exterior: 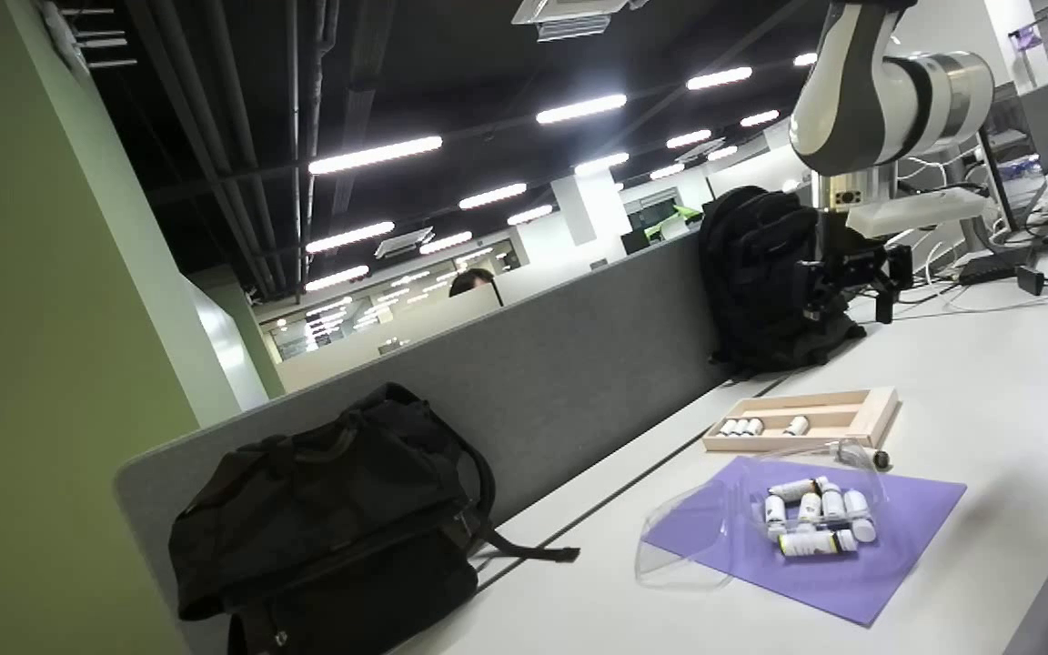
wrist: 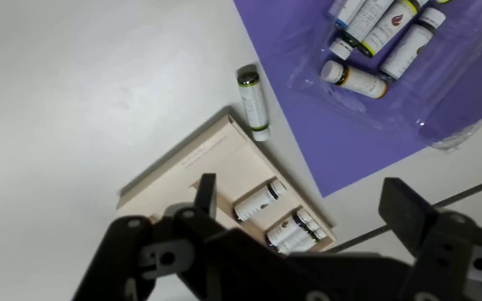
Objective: Pick up the bottle from the table and put it in the tray
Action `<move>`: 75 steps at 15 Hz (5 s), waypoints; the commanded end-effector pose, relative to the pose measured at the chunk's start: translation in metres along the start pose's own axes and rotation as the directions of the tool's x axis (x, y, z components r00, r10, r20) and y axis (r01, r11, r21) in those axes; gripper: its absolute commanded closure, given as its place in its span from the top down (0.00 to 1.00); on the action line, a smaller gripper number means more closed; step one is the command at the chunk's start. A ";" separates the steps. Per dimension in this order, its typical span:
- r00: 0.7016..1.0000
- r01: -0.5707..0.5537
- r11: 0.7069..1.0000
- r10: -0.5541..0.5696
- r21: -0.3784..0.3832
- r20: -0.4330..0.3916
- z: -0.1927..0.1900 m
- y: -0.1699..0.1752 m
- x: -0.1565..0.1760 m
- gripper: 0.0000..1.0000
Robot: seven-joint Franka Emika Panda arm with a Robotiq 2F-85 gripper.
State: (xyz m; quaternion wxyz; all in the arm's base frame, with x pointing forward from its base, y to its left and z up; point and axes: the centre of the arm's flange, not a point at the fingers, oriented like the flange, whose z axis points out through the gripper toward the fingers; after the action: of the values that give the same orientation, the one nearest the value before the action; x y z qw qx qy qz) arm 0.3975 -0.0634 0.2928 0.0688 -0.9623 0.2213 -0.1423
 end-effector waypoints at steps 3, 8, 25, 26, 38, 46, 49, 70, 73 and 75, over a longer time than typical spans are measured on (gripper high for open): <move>0.997 -0.059 0.998 0.061 -0.027 0.057 0.029 0.016 -0.007 1.00; 0.995 -0.064 0.997 0.066 -0.038 0.071 0.037 0.017 -0.007 1.00; 0.970 0.236 0.926 -0.208 -0.296 0.123 0.106 0.014 0.062 1.00; 0.973 0.223 0.929 -0.191 -0.295 0.132 0.107 0.013 0.060 1.00; 0.972 0.184 0.933 -0.126 -0.310 0.199 0.150 -0.012 0.001 1.00; 0.983 -0.055 0.993 0.072 -0.103 0.169 0.160 -0.010 -0.012 1.00; 0.976 -0.122 0.990 0.134 -0.075 0.172 0.161 -0.009 -0.011 1.00; 0.967 0.203 0.969 -0.175 -0.139 0.186 0.179 0.001 0.009 1.00; 0.971 0.201 0.972 -0.181 -0.124 0.159 0.189 -0.001 0.009 0.75; 0.974 0.194 0.975 -0.177 -0.111 0.143 0.192 -0.002 0.008 0.71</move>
State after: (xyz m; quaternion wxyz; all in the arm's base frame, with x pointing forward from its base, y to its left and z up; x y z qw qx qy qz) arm 0.4567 -0.0506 0.1202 0.0024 -0.9894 0.1341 -0.0562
